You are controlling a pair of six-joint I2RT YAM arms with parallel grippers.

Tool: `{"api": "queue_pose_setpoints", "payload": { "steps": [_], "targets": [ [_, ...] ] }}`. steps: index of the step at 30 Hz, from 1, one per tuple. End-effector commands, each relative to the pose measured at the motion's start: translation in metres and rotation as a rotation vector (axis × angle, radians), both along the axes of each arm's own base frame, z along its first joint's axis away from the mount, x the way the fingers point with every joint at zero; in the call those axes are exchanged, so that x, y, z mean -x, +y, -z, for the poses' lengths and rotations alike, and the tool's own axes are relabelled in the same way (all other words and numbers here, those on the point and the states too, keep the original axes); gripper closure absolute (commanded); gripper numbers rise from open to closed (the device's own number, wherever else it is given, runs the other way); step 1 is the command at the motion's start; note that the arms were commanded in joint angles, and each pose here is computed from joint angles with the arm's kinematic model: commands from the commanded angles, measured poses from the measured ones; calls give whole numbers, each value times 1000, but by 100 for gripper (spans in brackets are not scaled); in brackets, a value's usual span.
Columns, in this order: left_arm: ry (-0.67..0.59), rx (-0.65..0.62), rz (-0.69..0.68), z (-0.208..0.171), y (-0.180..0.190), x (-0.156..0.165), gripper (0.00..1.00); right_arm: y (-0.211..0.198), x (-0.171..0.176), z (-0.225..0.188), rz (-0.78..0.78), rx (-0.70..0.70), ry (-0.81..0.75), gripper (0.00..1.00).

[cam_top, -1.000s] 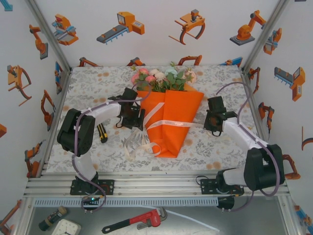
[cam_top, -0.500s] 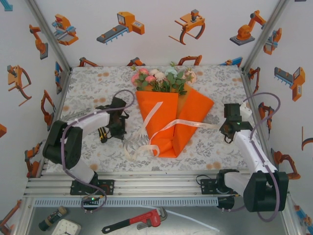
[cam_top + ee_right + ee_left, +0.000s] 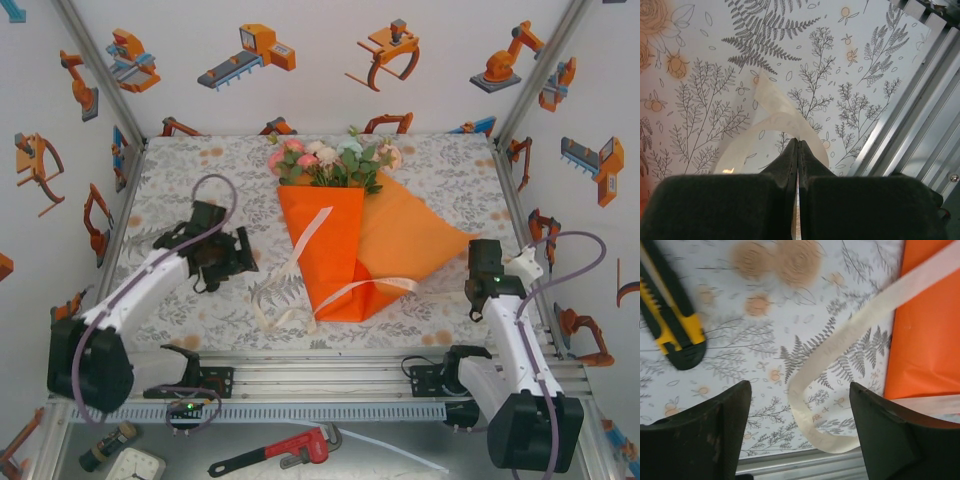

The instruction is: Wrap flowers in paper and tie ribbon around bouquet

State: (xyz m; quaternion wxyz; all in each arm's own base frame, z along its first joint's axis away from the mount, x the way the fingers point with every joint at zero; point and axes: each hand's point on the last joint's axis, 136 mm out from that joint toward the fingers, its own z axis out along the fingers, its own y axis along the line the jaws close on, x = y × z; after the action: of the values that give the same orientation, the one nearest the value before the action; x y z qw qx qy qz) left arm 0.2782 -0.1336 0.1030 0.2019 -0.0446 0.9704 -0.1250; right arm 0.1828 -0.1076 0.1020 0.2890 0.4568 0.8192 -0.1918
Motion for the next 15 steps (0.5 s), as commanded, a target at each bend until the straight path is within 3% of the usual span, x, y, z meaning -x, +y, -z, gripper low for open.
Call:
{"api": "queue_pose_setpoints", "payload": {
  "steps": [1,3,8,10,11,14,15],
  "targets": [
    [108,-184,195,21,-17,12,25,-12,0,-21,72,61,-65,96],
    [179,-264,232,40,-18,18,24,-12,-6,-27,60,63,-91,97],
    [215,-484,252,66,-8,15,24,-10,-17,-32,31,56,-116,98],
    [228,-518,246,74,-5,15,32,-7,-21,-30,17,43,-121,99],
    [236,-514,242,78,-5,17,42,-8,-20,-29,20,45,-119,99],
    [222,-476,180,77,-3,21,100,-15,-14,-26,66,71,-106,99],
    [202,-446,133,73,1,21,100,-19,-10,-25,89,77,-98,99]
  ]
}}
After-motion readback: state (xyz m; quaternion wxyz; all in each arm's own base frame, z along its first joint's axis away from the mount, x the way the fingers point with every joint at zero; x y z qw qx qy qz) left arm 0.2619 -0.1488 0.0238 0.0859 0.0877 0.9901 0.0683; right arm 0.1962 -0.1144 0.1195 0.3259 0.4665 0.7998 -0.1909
